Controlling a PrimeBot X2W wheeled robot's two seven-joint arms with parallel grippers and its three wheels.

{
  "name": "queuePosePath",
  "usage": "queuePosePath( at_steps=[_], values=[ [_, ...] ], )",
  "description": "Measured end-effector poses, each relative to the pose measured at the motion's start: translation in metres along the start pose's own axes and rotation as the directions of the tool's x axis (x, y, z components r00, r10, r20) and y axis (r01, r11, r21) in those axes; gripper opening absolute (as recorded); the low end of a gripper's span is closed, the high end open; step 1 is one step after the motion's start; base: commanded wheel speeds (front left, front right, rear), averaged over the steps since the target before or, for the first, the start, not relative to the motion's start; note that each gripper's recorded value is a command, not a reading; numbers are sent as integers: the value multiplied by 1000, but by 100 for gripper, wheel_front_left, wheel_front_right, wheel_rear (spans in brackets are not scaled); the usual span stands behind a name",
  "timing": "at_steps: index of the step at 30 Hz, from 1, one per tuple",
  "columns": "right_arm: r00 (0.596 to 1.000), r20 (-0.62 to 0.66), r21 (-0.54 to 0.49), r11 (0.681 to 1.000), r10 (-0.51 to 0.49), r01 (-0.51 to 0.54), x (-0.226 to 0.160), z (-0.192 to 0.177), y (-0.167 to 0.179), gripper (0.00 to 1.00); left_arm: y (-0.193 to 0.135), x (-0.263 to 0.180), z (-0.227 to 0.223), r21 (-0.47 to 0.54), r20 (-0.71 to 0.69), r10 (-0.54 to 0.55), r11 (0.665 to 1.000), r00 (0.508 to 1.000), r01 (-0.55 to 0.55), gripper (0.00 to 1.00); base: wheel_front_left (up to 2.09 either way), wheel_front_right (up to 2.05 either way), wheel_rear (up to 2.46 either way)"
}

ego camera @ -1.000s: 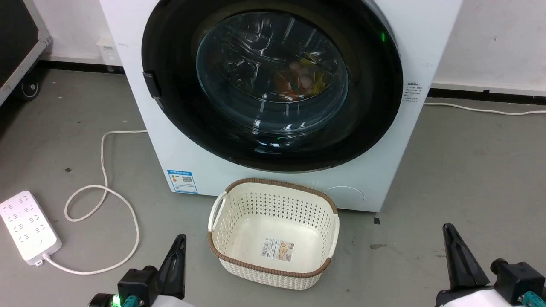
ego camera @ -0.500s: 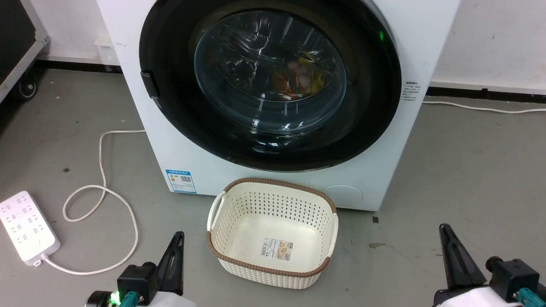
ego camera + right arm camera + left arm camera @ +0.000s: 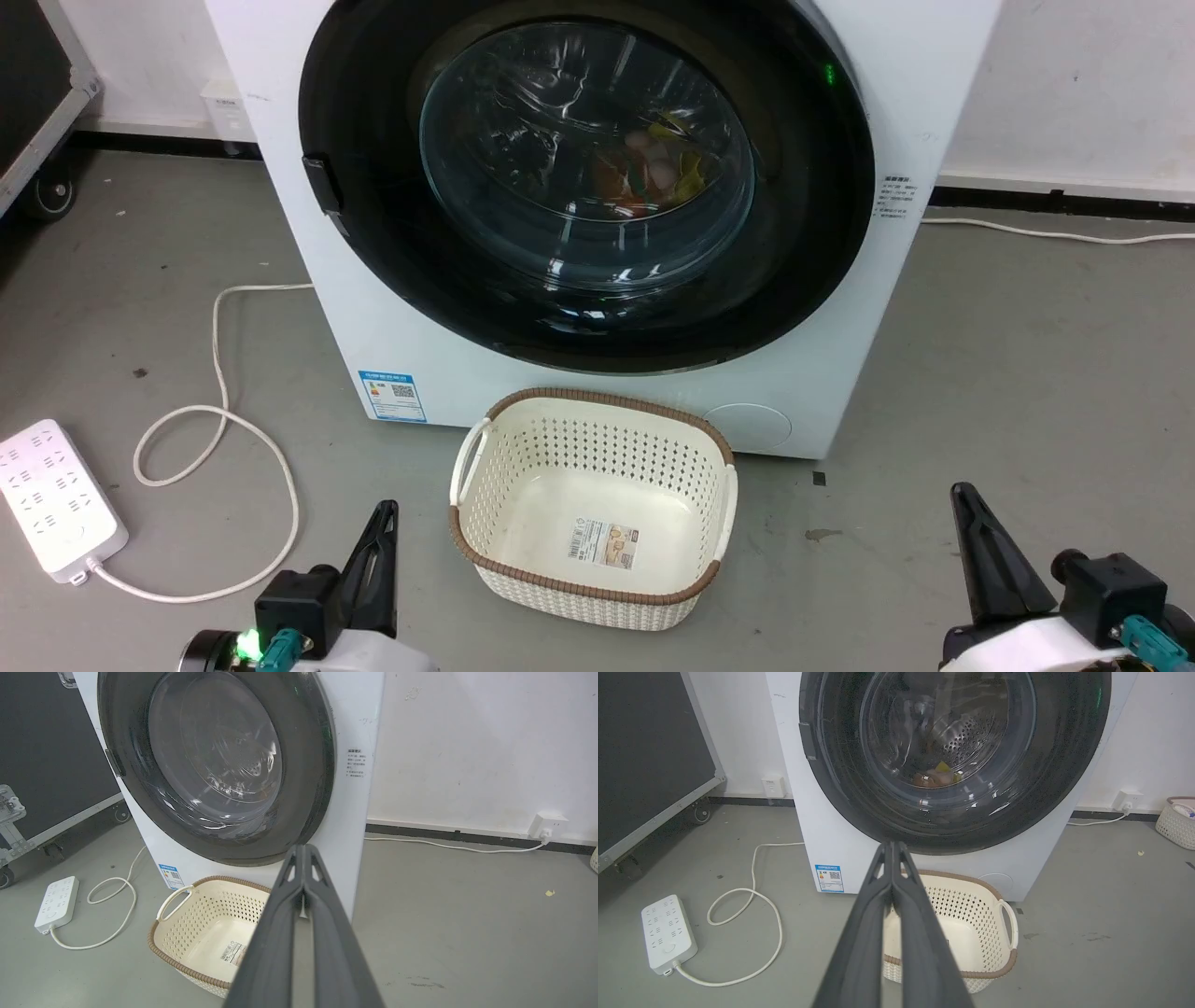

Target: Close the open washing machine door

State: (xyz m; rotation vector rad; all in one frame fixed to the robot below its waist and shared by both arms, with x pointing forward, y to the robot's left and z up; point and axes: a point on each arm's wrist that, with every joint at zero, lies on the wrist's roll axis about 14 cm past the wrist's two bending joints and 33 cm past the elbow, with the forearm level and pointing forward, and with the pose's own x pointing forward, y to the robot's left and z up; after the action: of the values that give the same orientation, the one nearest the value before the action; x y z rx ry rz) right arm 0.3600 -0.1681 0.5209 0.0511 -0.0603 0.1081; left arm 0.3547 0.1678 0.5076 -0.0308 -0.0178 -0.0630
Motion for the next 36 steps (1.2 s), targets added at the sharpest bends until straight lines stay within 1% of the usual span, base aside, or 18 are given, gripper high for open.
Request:
queuePosePath(
  at_steps=[36],
  values=[
    [999,-48,-48,999,12,-14,5,-1,3,0,5,8,7,39,-21,29,999,999,-28,0,0,0,0]
  ],
)
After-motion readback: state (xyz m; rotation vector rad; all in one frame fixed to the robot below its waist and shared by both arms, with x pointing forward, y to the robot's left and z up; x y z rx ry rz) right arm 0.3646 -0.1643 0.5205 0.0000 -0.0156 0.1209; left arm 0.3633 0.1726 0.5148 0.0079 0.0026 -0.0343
